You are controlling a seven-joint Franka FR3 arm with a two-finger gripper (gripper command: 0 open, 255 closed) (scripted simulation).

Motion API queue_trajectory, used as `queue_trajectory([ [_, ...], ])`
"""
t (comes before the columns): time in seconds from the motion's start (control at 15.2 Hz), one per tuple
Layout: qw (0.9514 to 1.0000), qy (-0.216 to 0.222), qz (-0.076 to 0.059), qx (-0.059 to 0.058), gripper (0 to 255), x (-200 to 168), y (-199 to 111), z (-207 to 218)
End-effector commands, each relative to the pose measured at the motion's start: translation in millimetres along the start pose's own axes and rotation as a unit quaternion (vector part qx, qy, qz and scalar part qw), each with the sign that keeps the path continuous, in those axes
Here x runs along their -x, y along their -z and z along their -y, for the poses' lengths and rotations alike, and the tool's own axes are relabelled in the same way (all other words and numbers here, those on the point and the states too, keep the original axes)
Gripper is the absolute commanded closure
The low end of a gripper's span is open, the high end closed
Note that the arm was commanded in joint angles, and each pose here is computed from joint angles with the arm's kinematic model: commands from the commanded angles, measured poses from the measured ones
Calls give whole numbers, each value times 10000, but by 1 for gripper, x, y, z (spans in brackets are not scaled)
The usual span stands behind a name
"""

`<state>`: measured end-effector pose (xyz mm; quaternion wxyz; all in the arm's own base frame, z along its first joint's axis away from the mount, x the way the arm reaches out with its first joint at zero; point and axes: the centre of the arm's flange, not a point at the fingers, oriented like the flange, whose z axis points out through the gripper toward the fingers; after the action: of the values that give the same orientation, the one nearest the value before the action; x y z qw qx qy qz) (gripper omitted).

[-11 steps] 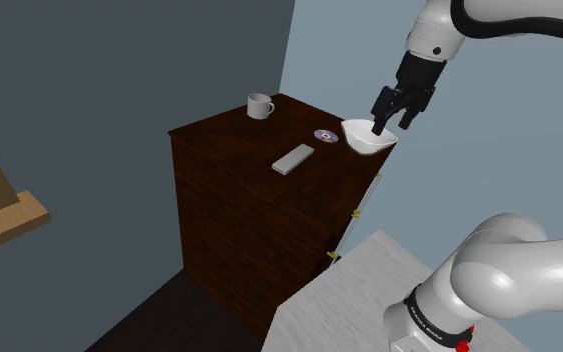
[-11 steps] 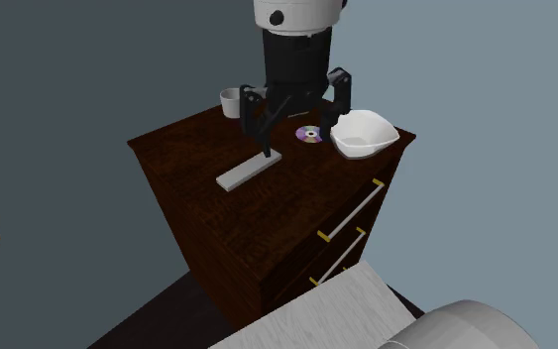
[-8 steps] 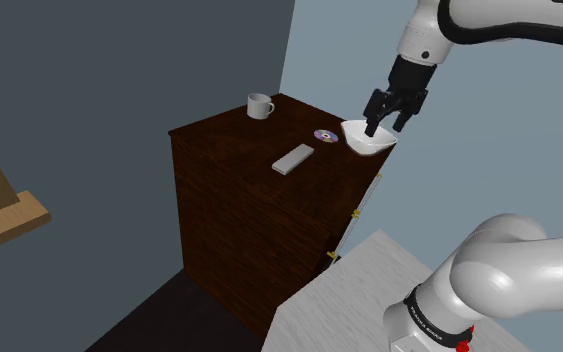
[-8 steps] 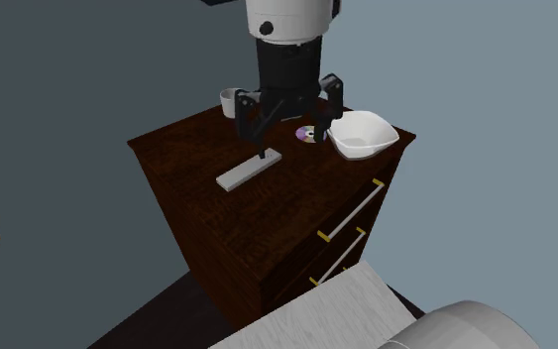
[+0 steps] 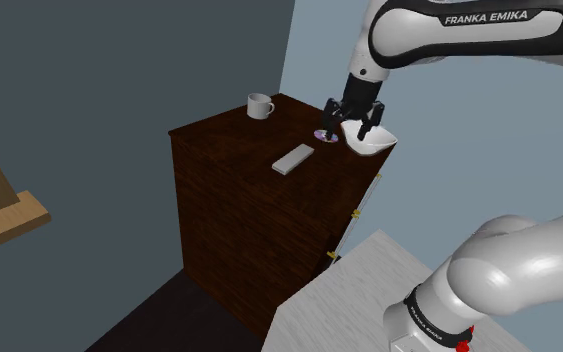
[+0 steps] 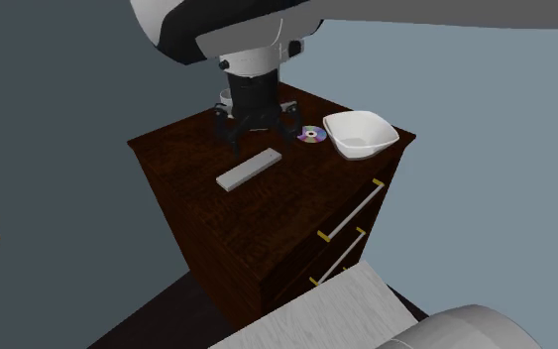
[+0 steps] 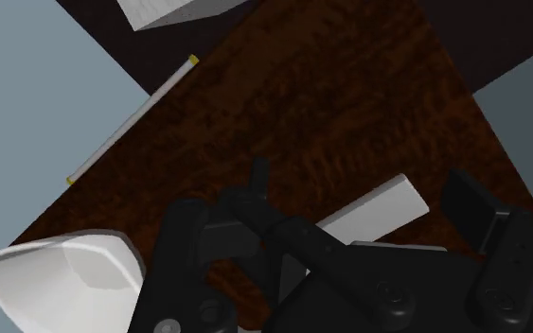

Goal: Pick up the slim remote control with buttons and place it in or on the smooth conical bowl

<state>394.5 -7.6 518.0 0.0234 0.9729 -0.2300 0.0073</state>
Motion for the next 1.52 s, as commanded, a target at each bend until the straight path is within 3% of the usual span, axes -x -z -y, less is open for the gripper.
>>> queue_trajectory([
  [0.0,9994,-356,14,-13,0,-18,-17,11],
  [0.26,9947,-1029,52,-25,0,-58,-49,28],
  [0.53,9855,-1697,90,-37,0,-99,-81,39],
  [0.79,9717,-2356,128,-48,0,-141,-113,45],
  [1.12,9508,-3092,170,-61,0,-189,-150,44],
  [1.45,9508,-3092,170,-61,0,-188,-177,45],
])
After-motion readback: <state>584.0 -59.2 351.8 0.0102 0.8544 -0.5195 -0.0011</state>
